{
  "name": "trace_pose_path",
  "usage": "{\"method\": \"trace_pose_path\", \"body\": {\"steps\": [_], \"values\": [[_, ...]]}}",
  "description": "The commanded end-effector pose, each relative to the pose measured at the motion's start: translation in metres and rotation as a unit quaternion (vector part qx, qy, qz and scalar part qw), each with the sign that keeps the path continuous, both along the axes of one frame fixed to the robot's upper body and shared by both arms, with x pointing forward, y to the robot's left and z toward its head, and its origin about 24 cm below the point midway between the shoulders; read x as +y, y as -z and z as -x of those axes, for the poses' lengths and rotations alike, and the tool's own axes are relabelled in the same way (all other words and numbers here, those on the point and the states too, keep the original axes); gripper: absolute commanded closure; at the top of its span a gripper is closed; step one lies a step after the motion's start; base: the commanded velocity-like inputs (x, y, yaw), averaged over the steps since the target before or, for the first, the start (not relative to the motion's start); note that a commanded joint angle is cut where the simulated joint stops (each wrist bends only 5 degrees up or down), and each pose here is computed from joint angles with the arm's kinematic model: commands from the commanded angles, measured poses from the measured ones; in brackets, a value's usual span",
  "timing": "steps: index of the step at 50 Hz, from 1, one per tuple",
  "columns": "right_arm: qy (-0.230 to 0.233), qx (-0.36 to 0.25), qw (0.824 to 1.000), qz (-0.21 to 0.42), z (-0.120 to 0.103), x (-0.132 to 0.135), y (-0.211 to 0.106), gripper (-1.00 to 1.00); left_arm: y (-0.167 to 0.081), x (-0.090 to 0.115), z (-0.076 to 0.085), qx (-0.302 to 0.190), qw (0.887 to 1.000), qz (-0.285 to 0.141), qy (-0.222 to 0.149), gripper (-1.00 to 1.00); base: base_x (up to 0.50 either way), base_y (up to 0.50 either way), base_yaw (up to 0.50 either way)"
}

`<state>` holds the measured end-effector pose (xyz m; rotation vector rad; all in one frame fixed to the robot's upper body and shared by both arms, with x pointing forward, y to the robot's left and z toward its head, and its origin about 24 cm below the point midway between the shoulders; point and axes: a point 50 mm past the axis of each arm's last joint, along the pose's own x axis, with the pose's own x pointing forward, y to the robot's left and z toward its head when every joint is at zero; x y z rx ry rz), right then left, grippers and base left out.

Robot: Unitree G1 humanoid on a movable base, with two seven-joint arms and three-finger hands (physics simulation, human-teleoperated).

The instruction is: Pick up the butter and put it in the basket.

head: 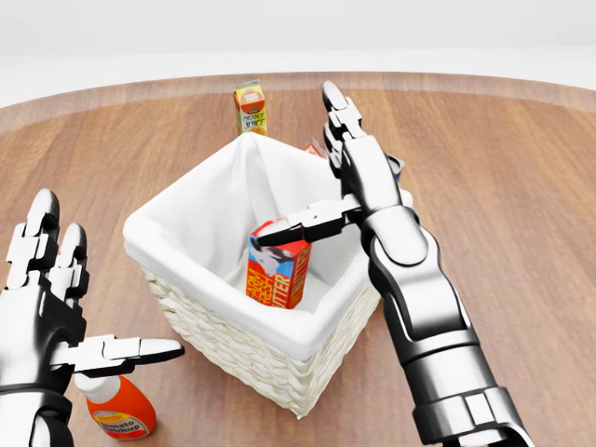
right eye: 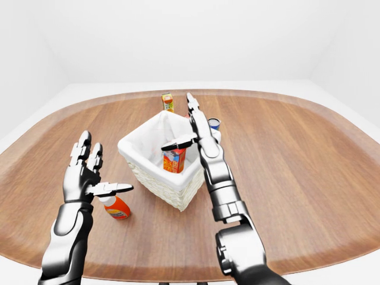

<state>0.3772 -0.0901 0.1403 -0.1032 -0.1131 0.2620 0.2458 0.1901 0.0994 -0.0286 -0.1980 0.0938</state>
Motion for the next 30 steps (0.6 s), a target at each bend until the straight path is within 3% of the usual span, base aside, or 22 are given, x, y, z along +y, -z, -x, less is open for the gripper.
{"method": "trace_pose_path", "body": {"steps": [1,10,20,30], "values": [[0.004,-0.127,0.99,-0.057,0.036,-0.02,-0.042,-1.0,-0.002,0.001,0.0,-0.003,1.0,-0.001,-0.001,-1.0,0.0,0.0,0.0],[0.035,-0.14,0.985,-0.093,0.079,-0.044,-0.023,-1.0,-0.013,0.0,-0.001,-0.027,1.0,-0.007,-0.001,-1.0,0.0,0.0,0.0],[0.072,-0.105,0.983,-0.13,0.095,-0.056,-0.001,-1.0,-0.021,0.0,-0.002,-0.043,0.999,-0.012,0.001,-1.0,0.0,0.0,0.0],[0.075,-0.1,0.982,-0.138,0.109,-0.057,0.005,-1.0,-0.027,-0.001,-0.001,-0.057,0.998,-0.016,0.001,-1.0,0.0,0.0,0.0]]}}
